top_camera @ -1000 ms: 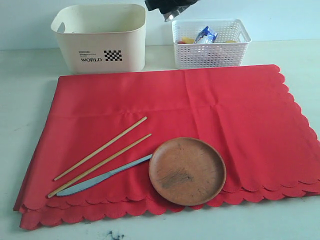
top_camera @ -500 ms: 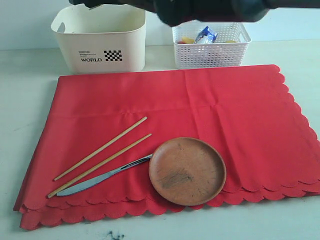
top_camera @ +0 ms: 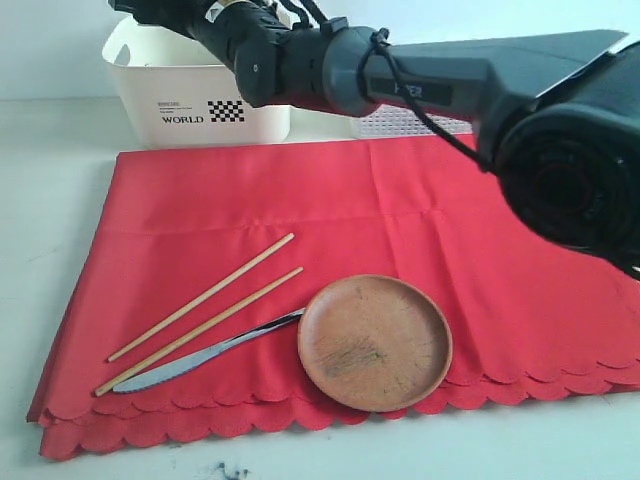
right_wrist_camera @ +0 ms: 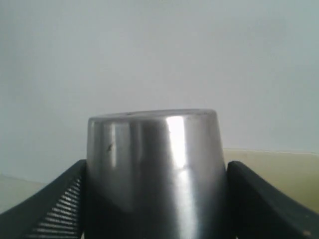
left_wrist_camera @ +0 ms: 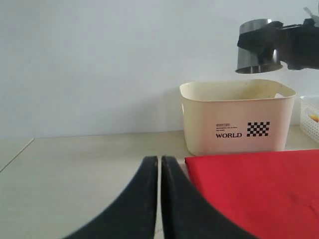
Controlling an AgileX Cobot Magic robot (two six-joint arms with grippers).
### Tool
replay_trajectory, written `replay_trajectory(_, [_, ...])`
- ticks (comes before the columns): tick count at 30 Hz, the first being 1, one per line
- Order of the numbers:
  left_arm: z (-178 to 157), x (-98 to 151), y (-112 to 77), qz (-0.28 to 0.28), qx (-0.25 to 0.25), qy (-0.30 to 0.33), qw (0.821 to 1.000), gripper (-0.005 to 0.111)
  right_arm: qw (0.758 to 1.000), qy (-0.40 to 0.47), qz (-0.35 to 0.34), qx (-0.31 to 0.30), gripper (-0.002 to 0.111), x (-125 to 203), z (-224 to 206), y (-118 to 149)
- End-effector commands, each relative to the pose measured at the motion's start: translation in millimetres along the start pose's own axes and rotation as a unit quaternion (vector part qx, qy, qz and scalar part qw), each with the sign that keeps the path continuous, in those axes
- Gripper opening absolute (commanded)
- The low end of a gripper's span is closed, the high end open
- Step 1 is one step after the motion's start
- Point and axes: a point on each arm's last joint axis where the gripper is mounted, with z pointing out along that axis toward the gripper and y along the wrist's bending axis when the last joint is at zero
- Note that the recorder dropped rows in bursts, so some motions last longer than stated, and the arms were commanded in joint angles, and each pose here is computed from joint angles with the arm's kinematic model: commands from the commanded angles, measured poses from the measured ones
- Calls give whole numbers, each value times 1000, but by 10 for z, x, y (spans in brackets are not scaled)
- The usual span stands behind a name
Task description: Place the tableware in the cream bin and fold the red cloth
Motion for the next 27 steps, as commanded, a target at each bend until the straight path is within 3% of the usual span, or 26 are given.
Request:
replay_trajectory(1, [-5, -5, -3, -4, 2, -3, 1000, 5, 999, -22, 21, 7, 7, 14, 141, -58])
replay_trajectory(11, [-5, -5, -3, -4, 2, -3, 1000, 5, 998, -43, 38, 12, 56, 138, 268, -136])
replay_trajectory(23, [-5, -5, -3, -4, 2, -3, 1000, 5, 988, -99, 118, 18, 94, 132, 306, -190])
replay_trajectory(27, [-5, -5, -3, -4, 2, -3, 1000, 5, 988, -99, 118, 18, 98, 139, 307, -193])
